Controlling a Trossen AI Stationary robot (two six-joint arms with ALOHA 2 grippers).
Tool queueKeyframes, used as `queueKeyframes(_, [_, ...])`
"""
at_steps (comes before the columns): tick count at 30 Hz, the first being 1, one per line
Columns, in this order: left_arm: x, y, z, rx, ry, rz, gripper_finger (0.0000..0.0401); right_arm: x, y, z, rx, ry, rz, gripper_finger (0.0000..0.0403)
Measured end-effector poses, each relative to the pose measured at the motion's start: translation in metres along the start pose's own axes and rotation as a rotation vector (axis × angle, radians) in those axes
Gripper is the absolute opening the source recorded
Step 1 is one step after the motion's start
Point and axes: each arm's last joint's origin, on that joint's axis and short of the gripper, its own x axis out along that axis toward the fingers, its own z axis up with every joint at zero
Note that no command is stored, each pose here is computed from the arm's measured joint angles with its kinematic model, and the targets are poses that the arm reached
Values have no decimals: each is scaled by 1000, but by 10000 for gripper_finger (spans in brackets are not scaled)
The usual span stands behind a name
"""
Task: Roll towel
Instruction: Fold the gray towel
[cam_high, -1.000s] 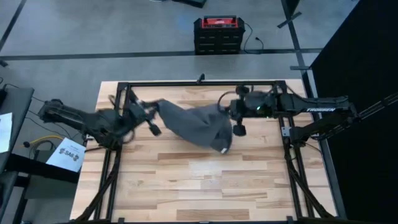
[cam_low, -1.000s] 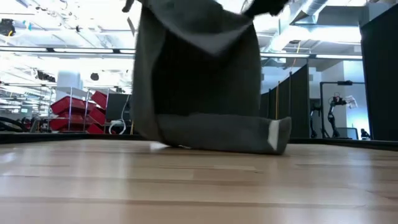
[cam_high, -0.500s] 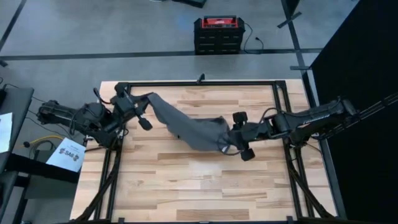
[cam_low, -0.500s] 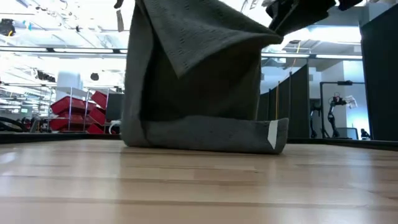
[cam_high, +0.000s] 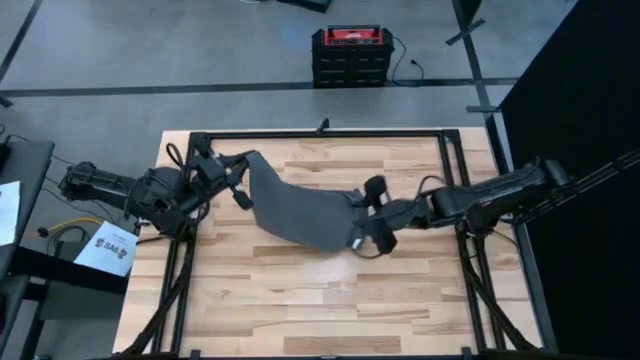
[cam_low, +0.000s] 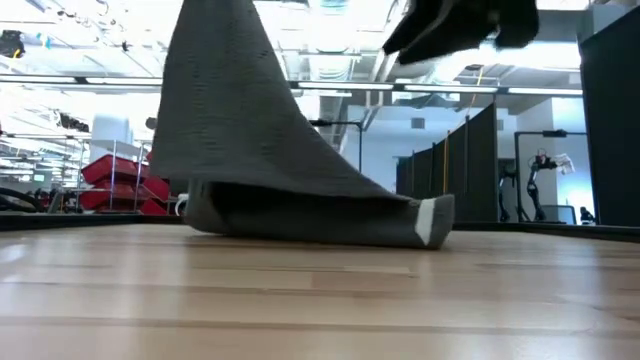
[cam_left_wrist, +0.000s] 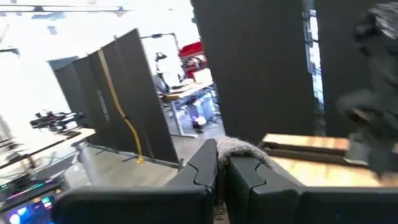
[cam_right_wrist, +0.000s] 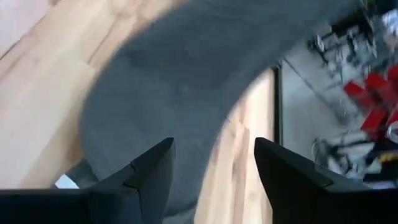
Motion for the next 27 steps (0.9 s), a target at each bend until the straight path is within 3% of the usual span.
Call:
queueKeyframes(5, [13,16,-1,-15,-2,125,0,47,41,15,-158,-46,21,206])
queueKeyframes(10, [28,27,-10,-27,39,234,0,76,68,41,-302,-190,-112,198])
queueKeyframes(13, [35,29,-14,-30,61,266,0,94,79,49,-317,-238,-158,194])
queueKeyframes(16, [37,29,-18,-22,85,270,0,125,96,43,-345,-177,-142,193])
queueKeyframes(22, [41,27,-24,-7,116,274,0,176,109,41,-412,10,-293,193])
queueKeyframes(27, [43,25,-27,5,138,270,0,210,121,40,-495,118,-324,193])
